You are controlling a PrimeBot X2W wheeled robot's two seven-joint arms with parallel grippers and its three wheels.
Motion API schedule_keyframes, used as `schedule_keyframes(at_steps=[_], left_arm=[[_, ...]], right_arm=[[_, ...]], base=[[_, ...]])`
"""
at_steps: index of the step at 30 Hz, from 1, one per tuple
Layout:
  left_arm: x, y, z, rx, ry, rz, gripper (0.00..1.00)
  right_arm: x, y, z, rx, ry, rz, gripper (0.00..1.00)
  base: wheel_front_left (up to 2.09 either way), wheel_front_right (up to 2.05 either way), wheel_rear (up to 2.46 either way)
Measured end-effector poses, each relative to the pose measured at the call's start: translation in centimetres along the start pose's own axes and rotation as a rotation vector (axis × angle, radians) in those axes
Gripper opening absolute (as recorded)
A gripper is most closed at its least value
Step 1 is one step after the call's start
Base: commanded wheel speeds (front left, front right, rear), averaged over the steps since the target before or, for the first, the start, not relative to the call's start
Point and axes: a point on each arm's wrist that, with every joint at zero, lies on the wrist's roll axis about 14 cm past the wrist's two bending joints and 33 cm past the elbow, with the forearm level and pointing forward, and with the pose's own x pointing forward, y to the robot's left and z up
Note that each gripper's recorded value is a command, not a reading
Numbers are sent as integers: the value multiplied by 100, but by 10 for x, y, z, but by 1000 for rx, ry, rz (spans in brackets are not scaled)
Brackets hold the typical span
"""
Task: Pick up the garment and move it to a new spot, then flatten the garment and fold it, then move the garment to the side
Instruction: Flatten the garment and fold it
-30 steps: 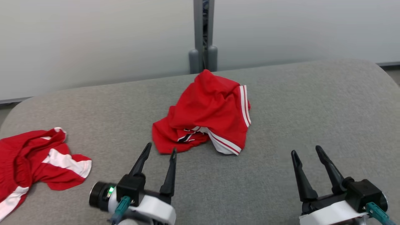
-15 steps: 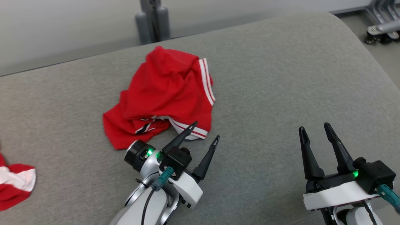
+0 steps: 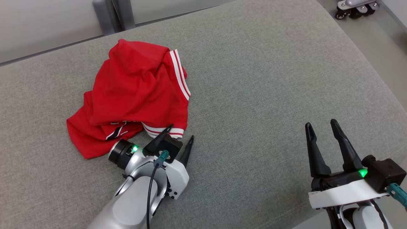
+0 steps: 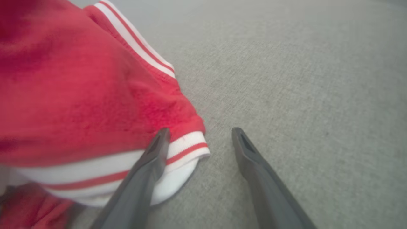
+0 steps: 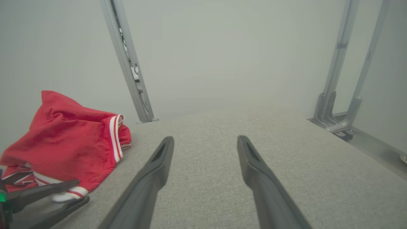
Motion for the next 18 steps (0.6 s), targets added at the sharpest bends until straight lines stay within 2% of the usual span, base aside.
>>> schedule_keyframes(at_steps=[4, 7, 9, 10, 11, 12, 18], left_arm=[[2, 4, -21, -40, 110, 19, 100], [5, 6, -22, -57, 129, 38, 100], [5, 6, -21, -78, 133, 47, 95], [5, 7, -22, -88, 136, 54, 45], [5, 8, -22, -91, 139, 60, 4], [4, 10, -23, -92, 145, 67, 0], [1, 14, -23, -110, 169, 87, 0]], right_arm=[[1, -1, 0, 4, 0, -5, 100], [2, -1, 0, 4, 0, -5, 100], [3, -1, 2, 6, -5, -3, 100], [3, 0, 2, 6, -7, -2, 100], [3, 0, 3, 7, -9, -1, 100], [4, 0, 4, 9, -12, 0, 100], [4, 3, 7, 14, -24, 11, 100]], base=[[0, 0, 0], [0, 0, 0], [0, 0, 0], [0, 0, 0], [0, 0, 0], [0, 0, 0], [0, 0, 0]])
